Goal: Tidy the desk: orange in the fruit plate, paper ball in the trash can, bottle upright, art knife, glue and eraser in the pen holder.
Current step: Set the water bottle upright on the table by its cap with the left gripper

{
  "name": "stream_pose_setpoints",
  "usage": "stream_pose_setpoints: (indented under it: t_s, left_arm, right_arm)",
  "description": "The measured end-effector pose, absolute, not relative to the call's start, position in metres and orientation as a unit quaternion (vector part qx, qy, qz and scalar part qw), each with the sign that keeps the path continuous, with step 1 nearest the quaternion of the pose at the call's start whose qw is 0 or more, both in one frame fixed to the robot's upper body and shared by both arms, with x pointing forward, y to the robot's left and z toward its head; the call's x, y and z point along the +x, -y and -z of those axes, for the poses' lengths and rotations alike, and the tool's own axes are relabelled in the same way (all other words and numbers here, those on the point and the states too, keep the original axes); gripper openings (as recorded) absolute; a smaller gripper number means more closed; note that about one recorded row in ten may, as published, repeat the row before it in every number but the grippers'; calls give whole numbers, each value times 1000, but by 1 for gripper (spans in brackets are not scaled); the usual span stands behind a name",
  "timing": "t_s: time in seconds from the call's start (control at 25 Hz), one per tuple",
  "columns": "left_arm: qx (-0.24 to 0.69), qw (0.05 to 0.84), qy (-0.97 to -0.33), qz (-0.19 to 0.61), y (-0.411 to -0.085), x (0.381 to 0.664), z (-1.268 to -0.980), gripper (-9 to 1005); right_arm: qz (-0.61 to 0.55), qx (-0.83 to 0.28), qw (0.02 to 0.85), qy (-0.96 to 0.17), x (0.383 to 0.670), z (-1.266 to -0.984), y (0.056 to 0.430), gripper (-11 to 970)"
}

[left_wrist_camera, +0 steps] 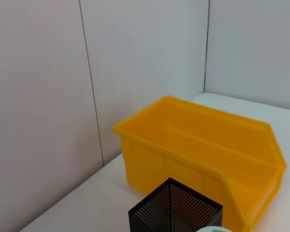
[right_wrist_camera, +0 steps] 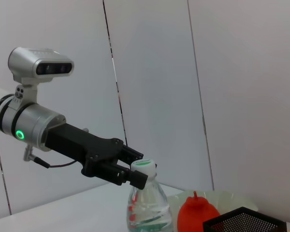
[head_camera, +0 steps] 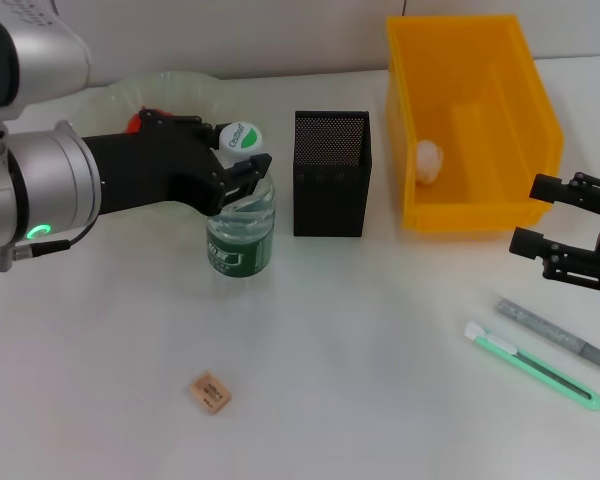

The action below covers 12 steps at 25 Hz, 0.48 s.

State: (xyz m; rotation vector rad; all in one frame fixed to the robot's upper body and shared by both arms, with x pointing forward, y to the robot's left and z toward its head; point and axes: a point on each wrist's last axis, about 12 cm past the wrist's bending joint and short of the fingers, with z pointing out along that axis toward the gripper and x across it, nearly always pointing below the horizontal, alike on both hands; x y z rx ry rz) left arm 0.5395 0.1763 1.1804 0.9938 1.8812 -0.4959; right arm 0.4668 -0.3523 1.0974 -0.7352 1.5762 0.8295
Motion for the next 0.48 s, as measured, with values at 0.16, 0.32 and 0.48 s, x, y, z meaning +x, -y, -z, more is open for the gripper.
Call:
stream_pose_setpoints:
  t_s: [0.16,0.32,0.48]
  left_arm:
    - [404,462,-762,206,-179,538,-1179,462]
    - [399,461,-765,205,-185,538,-1178,466]
    - [391,463,-769,204,-192,538,-1174,469]
  right_arm:
    - [-353,-313,571,-672,467,-1097,352,753]
    - [-353,-313,571,-672,467,-1098,352,753]
    - [-352,-312,572,-672,468,-1098,353,753]
